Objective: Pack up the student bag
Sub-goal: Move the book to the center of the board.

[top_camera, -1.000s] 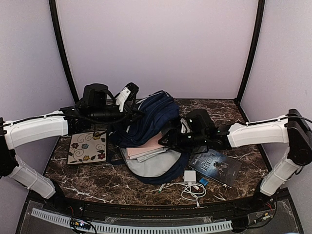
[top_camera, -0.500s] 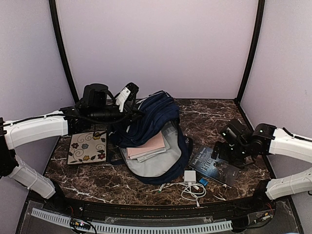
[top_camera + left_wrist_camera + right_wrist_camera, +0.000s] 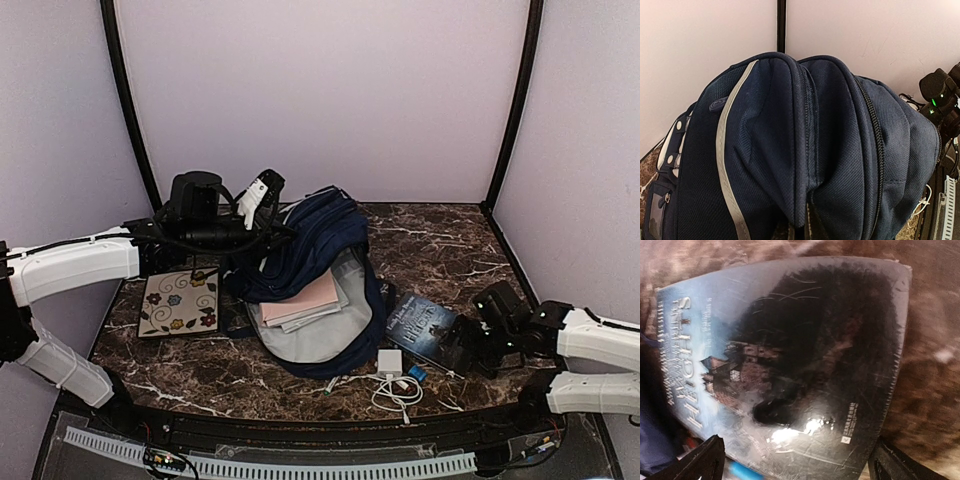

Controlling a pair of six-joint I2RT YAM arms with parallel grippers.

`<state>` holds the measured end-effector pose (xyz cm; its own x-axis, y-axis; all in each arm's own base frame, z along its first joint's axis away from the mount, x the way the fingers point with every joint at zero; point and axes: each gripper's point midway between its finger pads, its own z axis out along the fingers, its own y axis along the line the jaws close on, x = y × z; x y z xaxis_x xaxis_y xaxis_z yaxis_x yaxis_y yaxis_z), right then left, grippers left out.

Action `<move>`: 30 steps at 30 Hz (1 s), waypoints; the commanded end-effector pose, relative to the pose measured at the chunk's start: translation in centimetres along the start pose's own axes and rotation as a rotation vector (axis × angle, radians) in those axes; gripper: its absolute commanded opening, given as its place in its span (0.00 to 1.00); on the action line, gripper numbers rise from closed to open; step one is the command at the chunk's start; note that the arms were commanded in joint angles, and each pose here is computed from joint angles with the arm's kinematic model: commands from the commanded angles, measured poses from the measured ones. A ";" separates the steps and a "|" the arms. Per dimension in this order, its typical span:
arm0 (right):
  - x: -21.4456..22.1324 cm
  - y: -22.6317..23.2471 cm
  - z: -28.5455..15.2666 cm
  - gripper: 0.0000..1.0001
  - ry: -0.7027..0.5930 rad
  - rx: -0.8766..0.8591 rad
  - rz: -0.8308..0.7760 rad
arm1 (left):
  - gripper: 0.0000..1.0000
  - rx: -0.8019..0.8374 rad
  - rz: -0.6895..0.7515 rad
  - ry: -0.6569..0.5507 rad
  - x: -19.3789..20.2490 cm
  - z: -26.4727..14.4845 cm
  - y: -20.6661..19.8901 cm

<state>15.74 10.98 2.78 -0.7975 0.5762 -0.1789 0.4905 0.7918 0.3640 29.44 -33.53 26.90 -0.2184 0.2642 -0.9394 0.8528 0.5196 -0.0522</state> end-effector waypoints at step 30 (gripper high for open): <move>-10.1 24.1 -3.4 0.82 -0.101 -0.860 -0.175 | 0.00 0.032 0.094 -0.222 -7.1 -1.8 -1.1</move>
<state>33.11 23.28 14.66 -0.8061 0.5032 -0.3115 -0.0503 0.4662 0.8833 29.44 -33.63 26.80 -0.2201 0.2658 -0.9386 0.8546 0.5165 -0.0541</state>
